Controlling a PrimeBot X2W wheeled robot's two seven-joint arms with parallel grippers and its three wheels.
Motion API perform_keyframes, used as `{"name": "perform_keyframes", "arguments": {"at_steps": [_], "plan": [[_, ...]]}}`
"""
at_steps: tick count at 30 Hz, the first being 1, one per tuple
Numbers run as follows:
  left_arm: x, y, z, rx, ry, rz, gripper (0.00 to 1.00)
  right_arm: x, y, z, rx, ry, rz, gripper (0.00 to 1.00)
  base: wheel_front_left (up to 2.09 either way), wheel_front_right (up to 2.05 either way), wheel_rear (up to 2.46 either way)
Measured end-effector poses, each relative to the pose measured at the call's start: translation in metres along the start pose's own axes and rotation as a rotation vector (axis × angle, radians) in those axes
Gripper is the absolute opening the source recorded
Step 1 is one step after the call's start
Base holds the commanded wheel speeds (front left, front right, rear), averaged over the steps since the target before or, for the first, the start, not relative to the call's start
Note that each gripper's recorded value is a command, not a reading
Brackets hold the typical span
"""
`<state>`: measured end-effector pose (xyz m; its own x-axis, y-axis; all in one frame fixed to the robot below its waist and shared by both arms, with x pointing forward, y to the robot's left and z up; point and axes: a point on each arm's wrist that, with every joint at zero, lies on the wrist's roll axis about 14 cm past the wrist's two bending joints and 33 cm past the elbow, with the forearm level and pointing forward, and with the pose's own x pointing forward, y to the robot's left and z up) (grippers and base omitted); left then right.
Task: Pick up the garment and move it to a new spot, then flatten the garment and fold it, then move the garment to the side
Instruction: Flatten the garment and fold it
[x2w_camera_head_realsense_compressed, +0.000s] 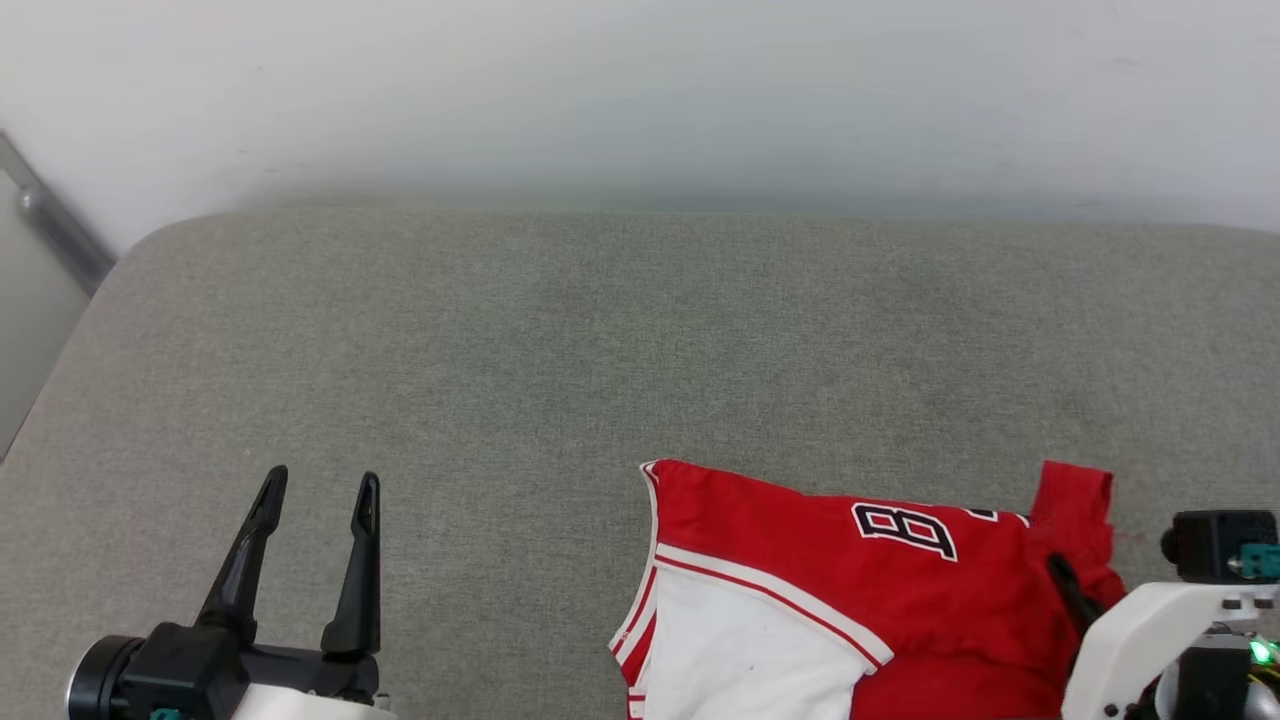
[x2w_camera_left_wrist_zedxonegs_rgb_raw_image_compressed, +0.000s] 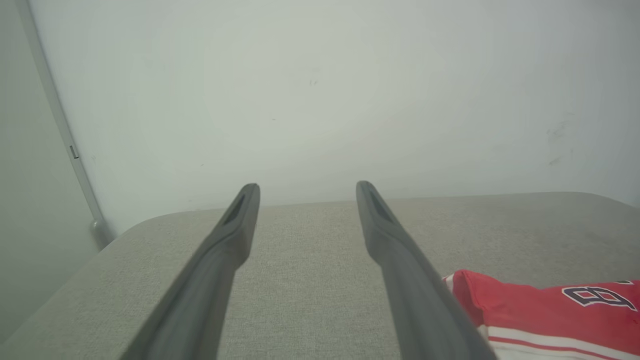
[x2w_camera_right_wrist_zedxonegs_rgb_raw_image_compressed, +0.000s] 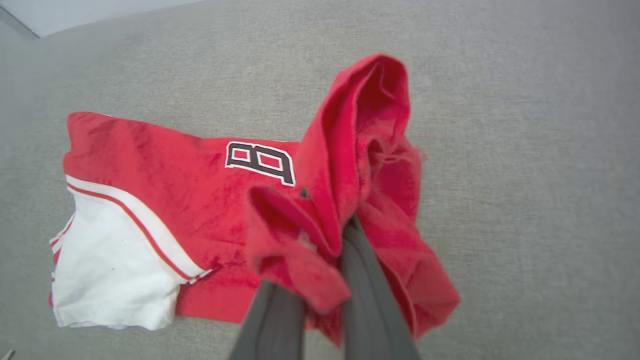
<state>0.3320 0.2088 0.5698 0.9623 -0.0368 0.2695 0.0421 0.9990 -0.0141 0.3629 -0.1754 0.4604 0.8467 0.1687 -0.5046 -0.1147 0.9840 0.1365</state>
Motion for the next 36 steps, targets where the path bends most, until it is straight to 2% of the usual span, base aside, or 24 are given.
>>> {"name": "perform_keyframes", "arguments": {"at_steps": [16,19,29,30,31,32,36], "plan": [[-0.017,0.012,0.009,0.008,-0.015,0.051,1.00,0.011,0.142,-0.014,0.019,0.051,0.410,0.00,0.00,0.00,0.00],[-0.019,0.014,0.011,0.011,-0.018,0.060,1.00,0.017,0.157,-0.021,-0.010,0.062,0.444,0.00,0.00,0.00,0.00],[-0.025,0.020,0.006,0.017,0.004,0.082,1.00,0.031,0.190,-0.032,0.000,0.080,0.539,0.00,0.00,0.00,0.00],[-0.026,0.020,0.005,0.017,0.007,0.082,1.00,0.031,0.194,-0.032,-0.009,0.076,0.549,0.09,0.00,0.00,0.00],[-0.026,0.020,0.005,0.017,0.009,0.082,1.00,0.032,0.197,-0.032,-0.016,0.071,0.556,0.80,0.00,0.00,0.00],[-0.026,0.020,0.004,0.018,0.010,0.082,1.00,0.032,0.200,-0.032,-0.020,0.070,0.563,1.00,0.00,0.00,0.00],[-0.024,0.020,0.004,0.019,0.012,0.081,1.00,0.030,0.211,-0.026,-0.033,0.040,0.597,1.00,0.00,0.00,0.00]]}}
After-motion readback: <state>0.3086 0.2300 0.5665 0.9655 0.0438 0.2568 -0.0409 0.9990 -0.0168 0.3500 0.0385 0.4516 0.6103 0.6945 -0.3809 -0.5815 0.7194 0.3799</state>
